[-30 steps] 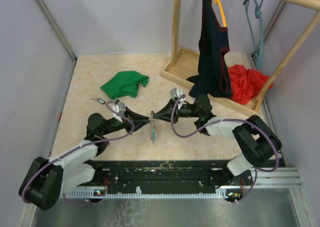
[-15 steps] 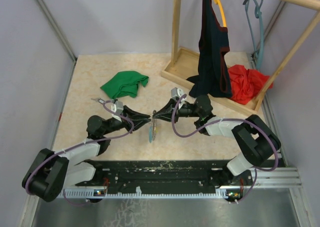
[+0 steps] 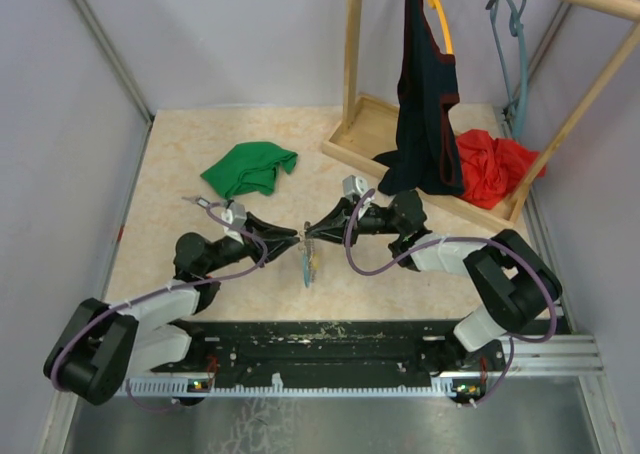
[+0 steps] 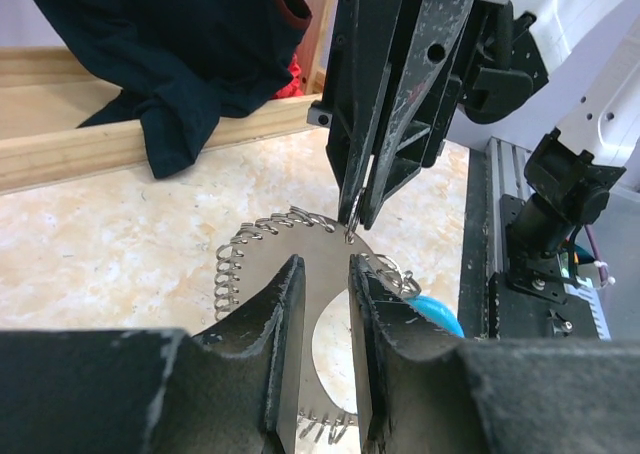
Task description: Put the keys on the keyring
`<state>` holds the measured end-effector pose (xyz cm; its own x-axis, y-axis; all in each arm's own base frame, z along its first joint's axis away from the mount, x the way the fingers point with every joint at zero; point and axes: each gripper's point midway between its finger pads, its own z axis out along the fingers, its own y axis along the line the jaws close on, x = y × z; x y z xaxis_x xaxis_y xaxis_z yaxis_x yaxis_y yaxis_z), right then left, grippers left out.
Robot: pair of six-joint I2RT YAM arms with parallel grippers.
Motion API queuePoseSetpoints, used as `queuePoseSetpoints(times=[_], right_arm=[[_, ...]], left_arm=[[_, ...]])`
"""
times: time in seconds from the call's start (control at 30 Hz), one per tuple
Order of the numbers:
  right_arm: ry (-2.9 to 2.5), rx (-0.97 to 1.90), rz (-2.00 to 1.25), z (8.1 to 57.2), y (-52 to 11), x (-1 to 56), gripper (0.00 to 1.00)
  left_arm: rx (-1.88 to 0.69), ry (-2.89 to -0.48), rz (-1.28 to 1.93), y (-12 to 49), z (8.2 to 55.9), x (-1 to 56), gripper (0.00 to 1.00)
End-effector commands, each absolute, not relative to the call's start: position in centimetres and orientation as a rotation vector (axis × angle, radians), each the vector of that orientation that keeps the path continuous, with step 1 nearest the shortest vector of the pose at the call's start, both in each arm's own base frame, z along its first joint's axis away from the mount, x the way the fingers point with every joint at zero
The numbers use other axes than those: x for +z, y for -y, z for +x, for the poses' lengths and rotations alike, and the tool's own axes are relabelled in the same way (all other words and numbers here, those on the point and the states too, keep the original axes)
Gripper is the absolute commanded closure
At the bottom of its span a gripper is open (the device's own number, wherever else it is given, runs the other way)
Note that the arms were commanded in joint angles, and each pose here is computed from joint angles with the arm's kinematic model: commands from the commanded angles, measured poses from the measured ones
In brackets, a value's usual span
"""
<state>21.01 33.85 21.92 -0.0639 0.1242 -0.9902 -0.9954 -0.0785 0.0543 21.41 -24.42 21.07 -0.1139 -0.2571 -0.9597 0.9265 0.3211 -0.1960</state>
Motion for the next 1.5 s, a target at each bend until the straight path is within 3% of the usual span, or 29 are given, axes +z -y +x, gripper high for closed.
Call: queuePoseSetpoints(times=[0.0, 0.67, 0.83, 0.93, 1.07, 1.3, 1.47], right_arm=[[-1.0, 1.348, -1.16, 20.5, -33.8, 24.1, 1.0], [-0.99, 1.362, -1.177, 20.2, -33.8, 24.1, 1.0], [-0.985, 1.365, -1.18, 20.1, -33.8, 24.2, 1.0], [-0.99, 1.362, -1.183, 20.1, -33.7, 24.1, 1.0], [-1.02, 1.328, -1.196, 20.3, -33.5, 23.3, 1.0], [-1.134, 1.197, -1.24, 21.5, -32.3, 21.2, 0.84], [-1.174, 1.055, -1.274, 22.6, -31.6, 21.0, 0.79]], left_arm=[[-1.193, -1.219, 0.745, 24.9, 21.2, 22.5, 0.7], [-1.245, -1.175, 0.784, 25.6, 21.0, 23.1, 0.72], [-1.273, -1.167, 0.816, 26.0, 20.8, 23.0, 0.84], [-1.278, -1.171, 0.82, 26.0, 20.8, 22.9, 0.99], [-1.252, -1.198, 0.839, 26.0, 21.0, 22.7, 1.0], [-1.117, -1.359, 0.893, 25.7, 22.3, 21.9, 1.0], [-0.993, -1.485, 0.958, 25.7, 22.7, 21.3, 1.0]])
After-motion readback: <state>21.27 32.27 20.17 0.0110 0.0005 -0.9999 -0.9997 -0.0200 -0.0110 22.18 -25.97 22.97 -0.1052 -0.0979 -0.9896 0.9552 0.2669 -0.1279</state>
